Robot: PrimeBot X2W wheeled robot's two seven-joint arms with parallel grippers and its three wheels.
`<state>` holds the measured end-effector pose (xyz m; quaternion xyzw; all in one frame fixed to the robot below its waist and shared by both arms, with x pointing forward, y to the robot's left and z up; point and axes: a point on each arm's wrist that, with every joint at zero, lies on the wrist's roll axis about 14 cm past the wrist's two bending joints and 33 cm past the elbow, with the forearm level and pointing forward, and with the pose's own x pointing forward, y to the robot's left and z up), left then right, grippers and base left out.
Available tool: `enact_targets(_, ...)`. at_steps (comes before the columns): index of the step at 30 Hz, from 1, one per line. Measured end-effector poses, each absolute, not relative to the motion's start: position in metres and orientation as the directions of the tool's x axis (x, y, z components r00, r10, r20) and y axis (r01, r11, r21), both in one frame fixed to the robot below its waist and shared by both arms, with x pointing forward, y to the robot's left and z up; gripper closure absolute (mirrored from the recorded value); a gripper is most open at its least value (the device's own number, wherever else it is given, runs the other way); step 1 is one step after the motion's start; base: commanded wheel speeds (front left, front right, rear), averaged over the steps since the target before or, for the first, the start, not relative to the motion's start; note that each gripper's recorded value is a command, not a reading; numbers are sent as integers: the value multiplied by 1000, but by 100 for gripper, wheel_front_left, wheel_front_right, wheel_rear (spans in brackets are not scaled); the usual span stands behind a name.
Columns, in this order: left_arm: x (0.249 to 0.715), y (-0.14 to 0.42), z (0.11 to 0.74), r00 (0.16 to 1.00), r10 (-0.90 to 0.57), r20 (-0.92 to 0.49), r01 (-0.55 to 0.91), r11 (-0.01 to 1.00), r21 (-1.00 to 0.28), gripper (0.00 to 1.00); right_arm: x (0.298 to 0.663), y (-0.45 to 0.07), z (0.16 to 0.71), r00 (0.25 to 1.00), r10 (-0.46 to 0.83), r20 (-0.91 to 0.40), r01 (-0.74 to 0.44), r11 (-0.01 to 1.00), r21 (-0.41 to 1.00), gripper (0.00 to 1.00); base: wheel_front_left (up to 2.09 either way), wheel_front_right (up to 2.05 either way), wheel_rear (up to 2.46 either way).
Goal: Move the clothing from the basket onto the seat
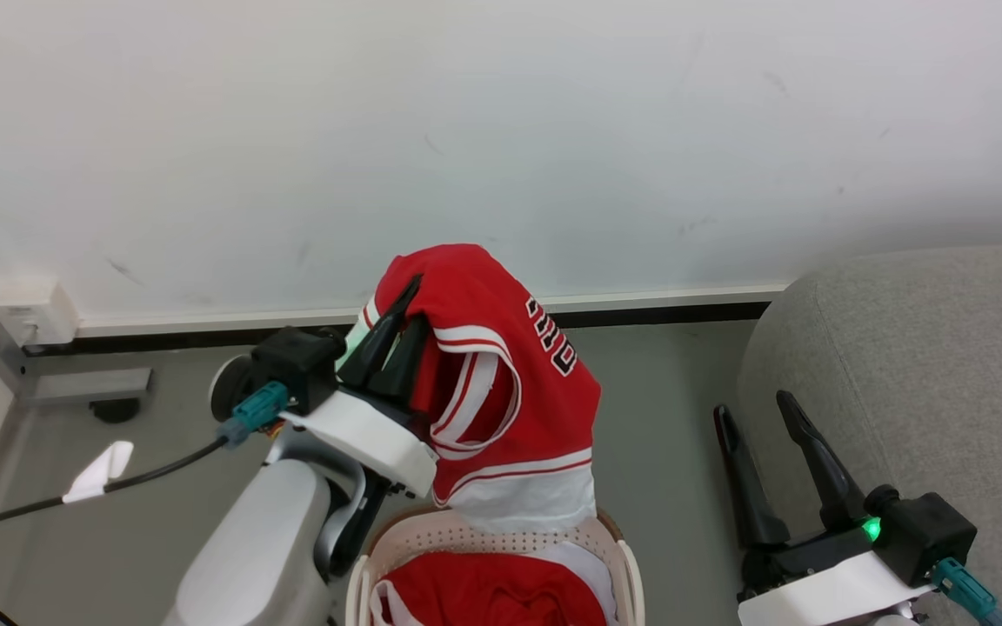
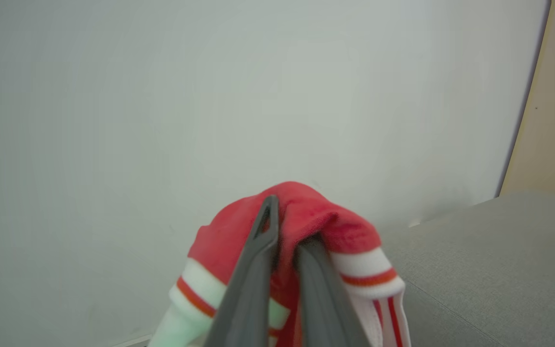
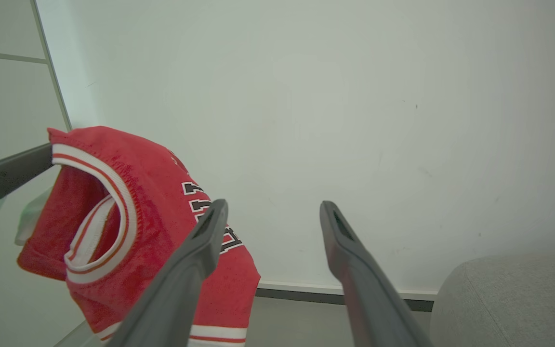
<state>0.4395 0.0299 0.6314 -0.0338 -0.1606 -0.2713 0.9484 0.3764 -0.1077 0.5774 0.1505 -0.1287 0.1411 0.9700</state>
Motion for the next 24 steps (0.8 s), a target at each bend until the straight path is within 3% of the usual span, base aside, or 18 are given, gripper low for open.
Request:
enact_targets(10, 438, 29, 628, 803, -504, 317, 528, 849, 12, 100, 375, -97, 571, 924, 271, 271, -338, 910, 240, 0, 0, 0, 0)
enact_targets(24, 418, 18, 608, 809, -510, 292, 544, 837, -47, 100, 368, -16, 548, 838, 512, 188, -543, 817, 193, 0, 0, 0, 0)
